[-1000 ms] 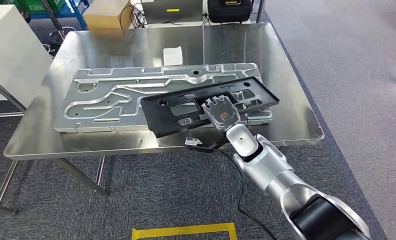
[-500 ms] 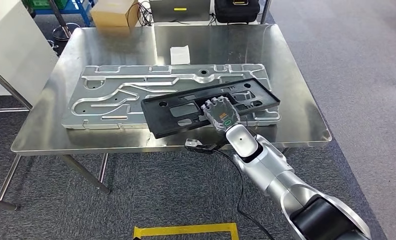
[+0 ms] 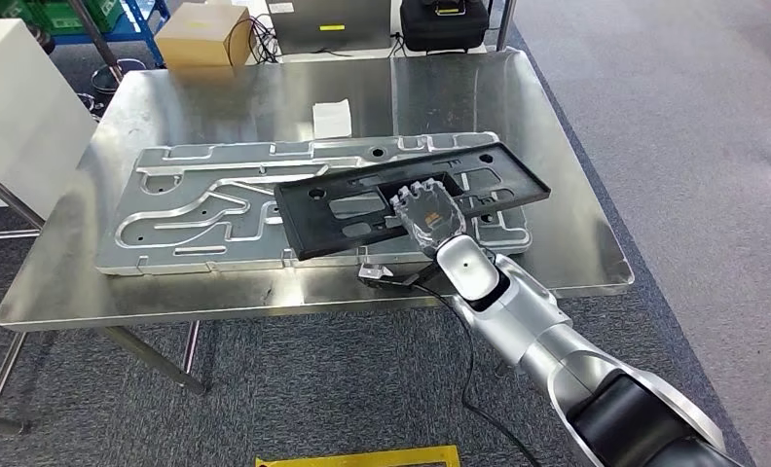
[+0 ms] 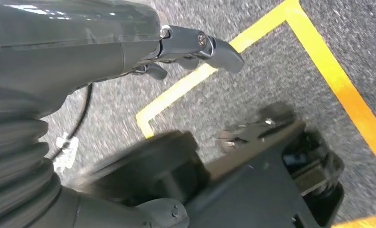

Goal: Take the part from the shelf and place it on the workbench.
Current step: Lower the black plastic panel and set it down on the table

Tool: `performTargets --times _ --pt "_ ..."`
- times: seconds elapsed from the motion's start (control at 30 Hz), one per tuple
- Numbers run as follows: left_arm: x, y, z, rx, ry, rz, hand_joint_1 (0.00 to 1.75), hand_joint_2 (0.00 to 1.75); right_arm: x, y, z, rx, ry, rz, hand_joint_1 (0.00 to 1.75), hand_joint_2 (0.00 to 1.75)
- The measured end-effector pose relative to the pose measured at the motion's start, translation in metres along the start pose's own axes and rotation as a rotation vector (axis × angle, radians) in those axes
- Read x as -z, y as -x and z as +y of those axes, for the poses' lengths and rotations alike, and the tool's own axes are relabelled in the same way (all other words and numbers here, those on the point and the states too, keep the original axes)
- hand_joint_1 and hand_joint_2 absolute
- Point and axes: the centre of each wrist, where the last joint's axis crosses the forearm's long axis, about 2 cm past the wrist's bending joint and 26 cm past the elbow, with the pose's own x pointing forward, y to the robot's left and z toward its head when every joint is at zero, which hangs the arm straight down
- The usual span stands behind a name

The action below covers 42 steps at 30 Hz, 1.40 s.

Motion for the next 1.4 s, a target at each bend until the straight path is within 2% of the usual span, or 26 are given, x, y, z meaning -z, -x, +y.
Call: performTargets --times 0.27,0.6,0.93,1.4 --pt "-0.001 0.002 0.000 -0.004 -0.002 0.004 0.00 1.75 0.011 0.024 -0.016 -0.035 0.049 0.017 1.75 1.75" --pt "-0.001 0.002 -0.002 -0.009 -0.001 0.012 0.00 1.75 -0.005 0.018 0.003 -0.006 0.003 -0.006 1.75 1.75" --pt "-0.001 0.002 -0.002 -0.009 -0.008 0.012 0.00 1.75 -0.033 0.004 0.031 0.180 -0.083 0.003 1.75 1.75" --pt "-0.002 0.003 -0.004 -0.001 -0.031 -0.022 0.00 1.75 -0.048 0.001 0.047 0.221 -0.120 0.056 1.75 1.75"
